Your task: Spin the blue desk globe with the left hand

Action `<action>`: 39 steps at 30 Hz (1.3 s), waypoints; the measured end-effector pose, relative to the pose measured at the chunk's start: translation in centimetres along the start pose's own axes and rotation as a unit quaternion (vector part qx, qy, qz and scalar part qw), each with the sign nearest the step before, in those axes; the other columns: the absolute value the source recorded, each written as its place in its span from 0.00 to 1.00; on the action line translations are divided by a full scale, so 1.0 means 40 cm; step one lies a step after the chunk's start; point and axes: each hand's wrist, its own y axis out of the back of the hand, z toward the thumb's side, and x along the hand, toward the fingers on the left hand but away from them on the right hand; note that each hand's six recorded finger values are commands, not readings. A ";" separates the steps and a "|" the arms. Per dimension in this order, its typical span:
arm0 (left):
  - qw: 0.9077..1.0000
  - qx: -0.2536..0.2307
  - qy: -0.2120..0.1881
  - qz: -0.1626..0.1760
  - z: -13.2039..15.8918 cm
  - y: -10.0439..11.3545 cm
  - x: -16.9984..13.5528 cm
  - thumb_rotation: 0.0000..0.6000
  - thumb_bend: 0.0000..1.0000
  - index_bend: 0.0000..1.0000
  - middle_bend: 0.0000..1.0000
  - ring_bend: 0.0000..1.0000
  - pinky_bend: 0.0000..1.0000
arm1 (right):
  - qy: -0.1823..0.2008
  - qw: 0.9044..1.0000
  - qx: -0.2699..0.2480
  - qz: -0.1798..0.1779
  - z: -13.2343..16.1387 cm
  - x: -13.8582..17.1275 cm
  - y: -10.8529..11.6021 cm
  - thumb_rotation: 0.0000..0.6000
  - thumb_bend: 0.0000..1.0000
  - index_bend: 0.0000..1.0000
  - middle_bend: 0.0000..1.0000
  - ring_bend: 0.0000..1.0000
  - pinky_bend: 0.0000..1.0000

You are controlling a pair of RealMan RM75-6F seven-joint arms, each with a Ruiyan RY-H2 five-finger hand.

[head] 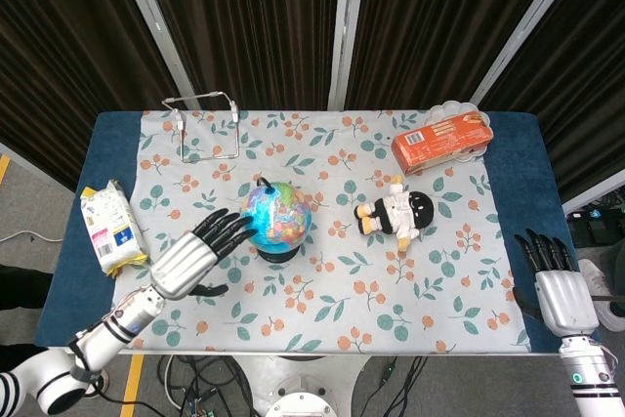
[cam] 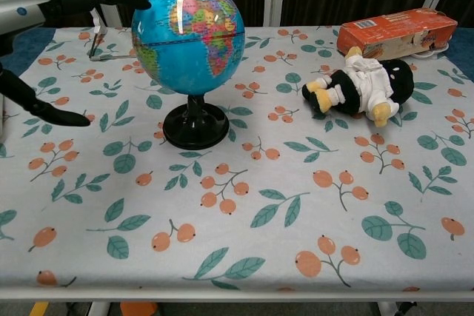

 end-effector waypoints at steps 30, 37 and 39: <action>0.994 -0.094 0.012 0.059 0.006 0.075 -0.007 1.00 0.09 0.07 0.04 0.00 0.00 | -0.004 1.000 -0.001 0.005 -0.003 0.000 -0.013 1.00 0.28 0.00 0.00 0.00 0.00; 0.994 -0.094 -0.037 0.042 0.087 0.064 0.016 1.00 0.09 0.07 0.04 0.00 0.00 | -0.003 1.000 -0.004 0.006 -0.003 0.002 -0.014 1.00 0.28 0.00 0.00 0.00 0.00; 0.994 -0.095 -0.041 0.036 0.095 0.057 0.021 1.00 0.09 0.07 0.04 0.00 0.00 | -0.002 1.000 -0.005 0.007 -0.002 0.002 -0.016 1.00 0.28 0.00 0.00 0.00 0.00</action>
